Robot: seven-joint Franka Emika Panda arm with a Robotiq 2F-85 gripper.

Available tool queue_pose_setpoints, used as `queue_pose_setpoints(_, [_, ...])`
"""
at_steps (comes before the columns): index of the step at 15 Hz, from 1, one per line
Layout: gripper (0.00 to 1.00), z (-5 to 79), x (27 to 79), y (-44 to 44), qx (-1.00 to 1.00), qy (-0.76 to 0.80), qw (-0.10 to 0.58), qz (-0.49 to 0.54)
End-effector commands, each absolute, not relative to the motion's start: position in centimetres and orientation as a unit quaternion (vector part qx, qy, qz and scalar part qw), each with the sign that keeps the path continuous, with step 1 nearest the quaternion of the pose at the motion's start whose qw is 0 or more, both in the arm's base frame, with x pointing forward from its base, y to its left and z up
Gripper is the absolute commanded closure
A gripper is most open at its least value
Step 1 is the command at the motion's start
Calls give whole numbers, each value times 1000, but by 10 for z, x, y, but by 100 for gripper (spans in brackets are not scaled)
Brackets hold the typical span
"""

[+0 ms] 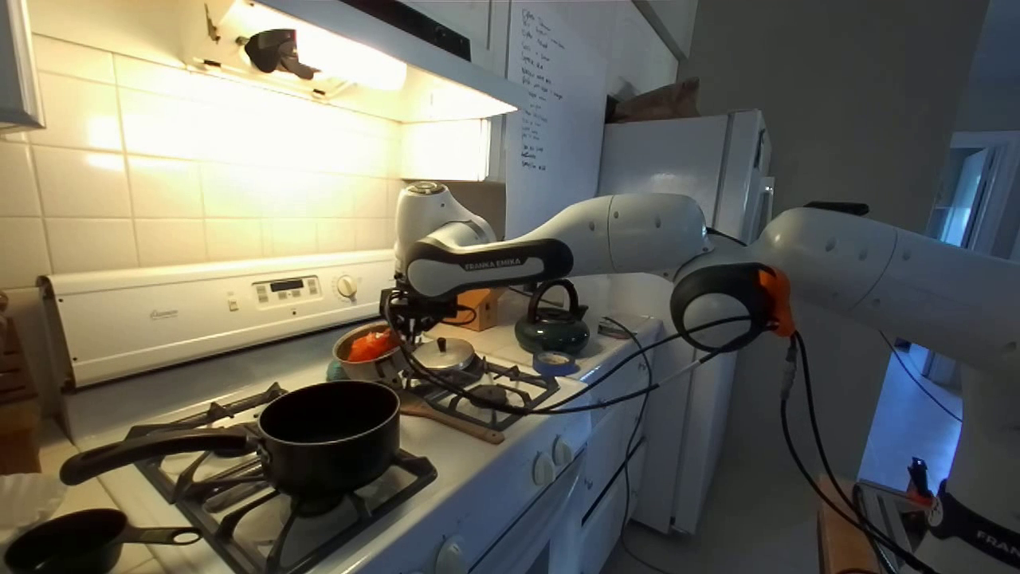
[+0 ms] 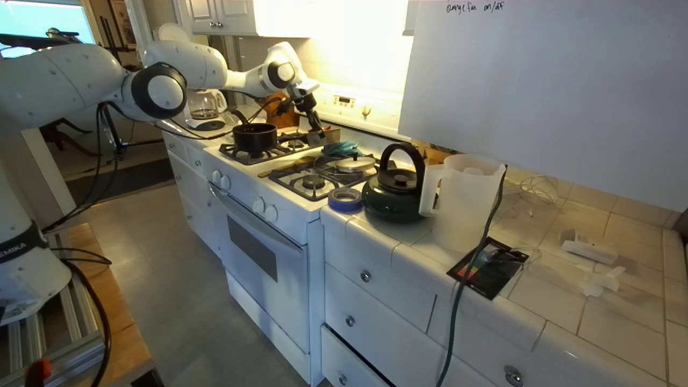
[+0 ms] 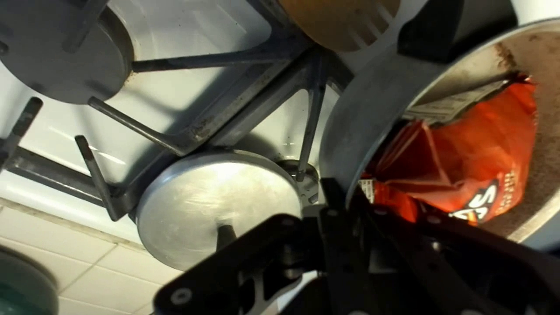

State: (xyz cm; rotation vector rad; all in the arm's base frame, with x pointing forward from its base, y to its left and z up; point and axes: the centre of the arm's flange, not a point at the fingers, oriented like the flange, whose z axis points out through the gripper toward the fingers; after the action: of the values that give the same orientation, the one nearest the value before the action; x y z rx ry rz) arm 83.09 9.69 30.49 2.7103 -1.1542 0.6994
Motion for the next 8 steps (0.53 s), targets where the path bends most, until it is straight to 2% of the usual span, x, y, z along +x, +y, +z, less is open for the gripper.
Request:
queue_pose_setpoints(1, [98, 298, 756, 86, 864, -441, 68, 233])
queue_pose_setpoints(8, [98, 286, 755, 69, 835, -490, 74, 240])
